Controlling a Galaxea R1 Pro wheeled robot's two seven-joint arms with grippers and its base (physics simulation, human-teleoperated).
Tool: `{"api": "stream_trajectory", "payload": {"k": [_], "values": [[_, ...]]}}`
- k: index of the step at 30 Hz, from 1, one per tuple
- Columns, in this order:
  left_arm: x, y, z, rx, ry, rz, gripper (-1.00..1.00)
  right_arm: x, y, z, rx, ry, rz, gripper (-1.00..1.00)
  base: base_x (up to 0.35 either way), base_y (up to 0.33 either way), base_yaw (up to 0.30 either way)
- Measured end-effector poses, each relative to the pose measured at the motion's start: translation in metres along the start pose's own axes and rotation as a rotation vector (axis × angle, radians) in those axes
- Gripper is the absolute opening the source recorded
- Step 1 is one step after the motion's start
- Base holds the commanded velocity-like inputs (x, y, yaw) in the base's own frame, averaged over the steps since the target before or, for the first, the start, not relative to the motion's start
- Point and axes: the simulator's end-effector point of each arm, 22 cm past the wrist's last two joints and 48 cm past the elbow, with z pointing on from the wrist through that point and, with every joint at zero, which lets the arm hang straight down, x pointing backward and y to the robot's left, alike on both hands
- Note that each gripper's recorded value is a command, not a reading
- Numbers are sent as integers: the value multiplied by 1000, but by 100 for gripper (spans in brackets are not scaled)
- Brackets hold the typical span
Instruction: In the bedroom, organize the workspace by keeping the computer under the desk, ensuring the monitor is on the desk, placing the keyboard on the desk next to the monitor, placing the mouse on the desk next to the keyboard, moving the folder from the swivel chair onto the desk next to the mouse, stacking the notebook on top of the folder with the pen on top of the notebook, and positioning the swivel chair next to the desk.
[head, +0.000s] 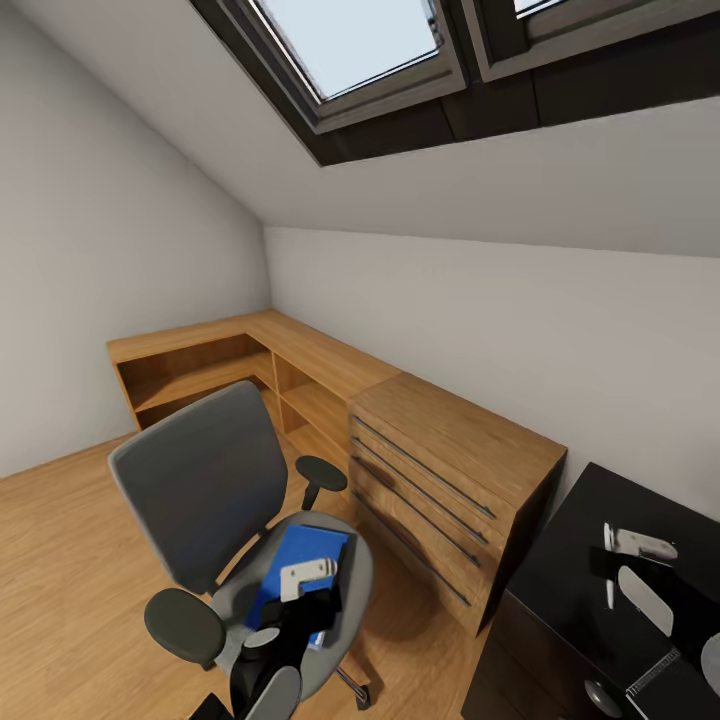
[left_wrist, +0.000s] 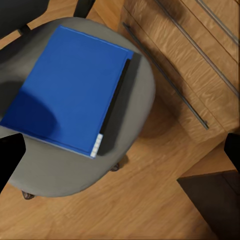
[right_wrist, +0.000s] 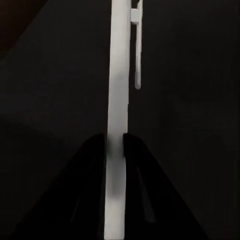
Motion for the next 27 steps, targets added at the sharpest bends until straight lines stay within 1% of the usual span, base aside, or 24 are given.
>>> {"api": "stream_trajectory", "payload": {"k": [3, 8, 17, 27], "values": [[1, -1, 0, 3, 0, 4, 100, 8, 21, 1, -35, 21, 11, -100, 0, 0, 0], [0, -2, -1, 4, -5, 0, 100, 20, 42, 0, -63, 46, 16, -100, 0, 0, 0], [0, -3, -1, 5, -7, -3, 100, 26, 48, 0, -72, 66, 13, -100, 0, 0, 0], [-1, -2, -1, 4, -8, -3, 100, 20, 53, -1, -87, 51, 17, -100, 0, 0, 0]]}}
